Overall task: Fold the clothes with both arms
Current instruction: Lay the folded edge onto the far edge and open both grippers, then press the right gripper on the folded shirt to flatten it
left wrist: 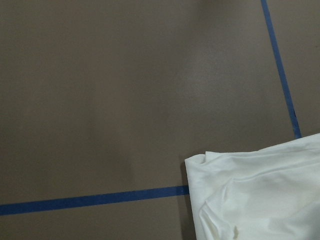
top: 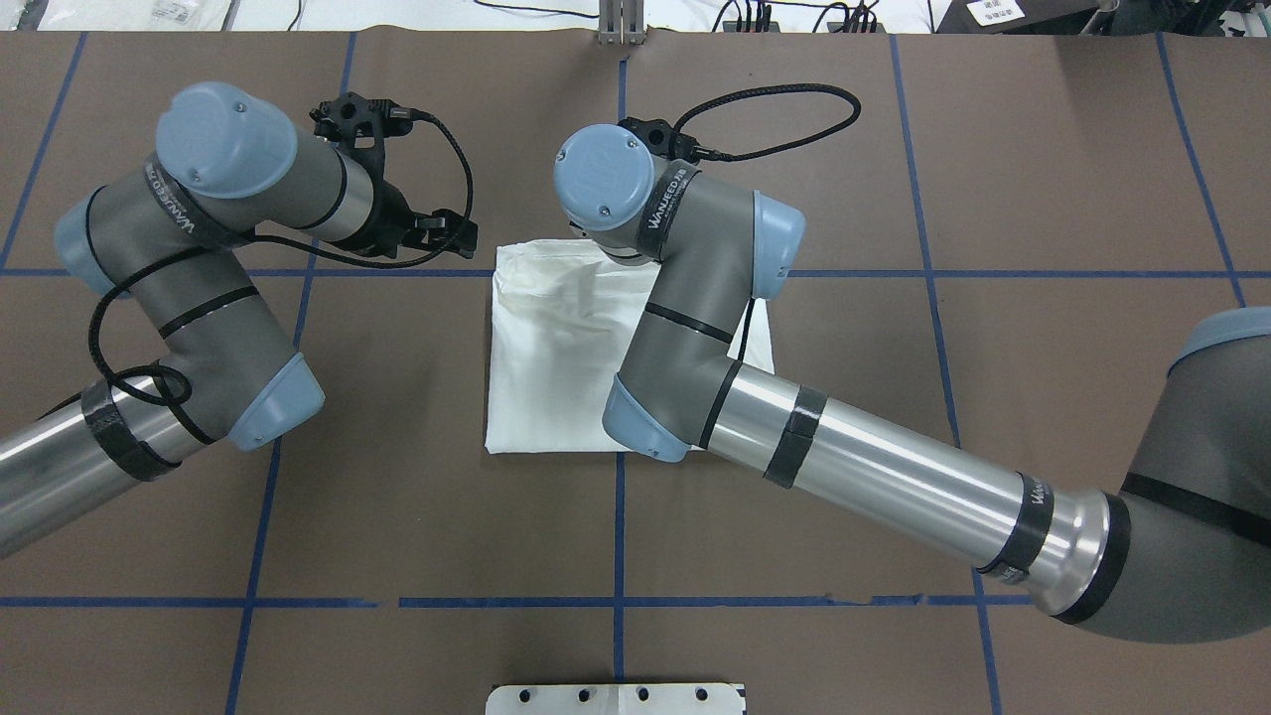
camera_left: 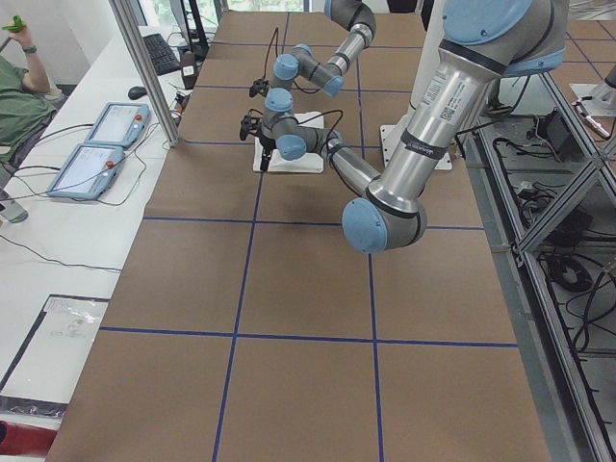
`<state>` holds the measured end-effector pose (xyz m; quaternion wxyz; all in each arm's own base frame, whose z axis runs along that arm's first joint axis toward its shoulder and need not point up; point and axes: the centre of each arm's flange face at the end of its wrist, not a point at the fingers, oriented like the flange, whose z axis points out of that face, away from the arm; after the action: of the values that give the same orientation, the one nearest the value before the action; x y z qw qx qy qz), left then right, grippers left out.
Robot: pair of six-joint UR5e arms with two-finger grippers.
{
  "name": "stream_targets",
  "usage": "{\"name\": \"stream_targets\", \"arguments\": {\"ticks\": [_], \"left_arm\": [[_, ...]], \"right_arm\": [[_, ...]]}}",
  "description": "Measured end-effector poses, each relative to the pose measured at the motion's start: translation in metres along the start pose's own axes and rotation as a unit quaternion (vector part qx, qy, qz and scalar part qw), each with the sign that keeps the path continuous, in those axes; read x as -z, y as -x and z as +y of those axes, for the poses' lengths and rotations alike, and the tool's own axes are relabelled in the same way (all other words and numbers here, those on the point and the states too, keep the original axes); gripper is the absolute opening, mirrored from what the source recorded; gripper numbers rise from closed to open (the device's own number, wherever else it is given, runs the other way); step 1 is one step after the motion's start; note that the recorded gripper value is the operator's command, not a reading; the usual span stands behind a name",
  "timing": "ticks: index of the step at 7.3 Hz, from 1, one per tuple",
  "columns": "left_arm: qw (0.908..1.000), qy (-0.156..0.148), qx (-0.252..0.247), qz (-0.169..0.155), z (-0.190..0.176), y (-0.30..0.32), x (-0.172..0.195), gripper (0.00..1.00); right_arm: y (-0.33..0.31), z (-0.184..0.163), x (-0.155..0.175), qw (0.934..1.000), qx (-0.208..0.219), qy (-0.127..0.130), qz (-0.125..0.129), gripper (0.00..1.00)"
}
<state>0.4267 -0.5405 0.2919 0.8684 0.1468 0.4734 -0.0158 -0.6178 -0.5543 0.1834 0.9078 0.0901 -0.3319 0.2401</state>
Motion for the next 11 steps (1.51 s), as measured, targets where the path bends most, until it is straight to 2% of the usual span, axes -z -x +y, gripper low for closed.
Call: {"name": "stream_targets", "arguments": {"ticks": [1, 4, 5, 7, 10, 11], "left_arm": [[1.0, 0.0, 0.0, 0.0, 0.0, 0.001, 0.0, 1.0], [1.0, 0.0, 0.004, -0.002, 0.0, 0.003, -0.001, 1.0], [1.0, 0.001, 0.006, -0.002, 0.001, 0.003, -0.001, 1.0], [1.0, 0.001, 0.008, -0.002, 0.001, 0.003, -0.002, 1.0], [0.9999, 0.0, 0.013, -0.002, 0.001, 0.002, -0.001, 1.0], [0.9999, 0.0, 0.014, -0.002, 0.002, 0.003, -0.001, 1.0]], "right_arm": [[0.003, -0.002, -0.002, 1.0, 0.0, -0.002, 0.002, 0.62], [-0.003, -0.009, -0.014, 0.9995, 0.01, -0.027, 0.015, 0.59], [-0.008, -0.011, -0.021, 0.9991, 0.011, -0.033, 0.022, 0.42], [-0.013, -0.012, -0.027, 0.9988, 0.012, -0.039, 0.028, 0.0], [-0.017, -0.015, -0.03, 0.9982, 0.012, -0.044, 0.039, 0.0], [-0.021, -0.019, -0.032, 0.9969, 0.015, -0.056, 0.054, 0.0]]}}
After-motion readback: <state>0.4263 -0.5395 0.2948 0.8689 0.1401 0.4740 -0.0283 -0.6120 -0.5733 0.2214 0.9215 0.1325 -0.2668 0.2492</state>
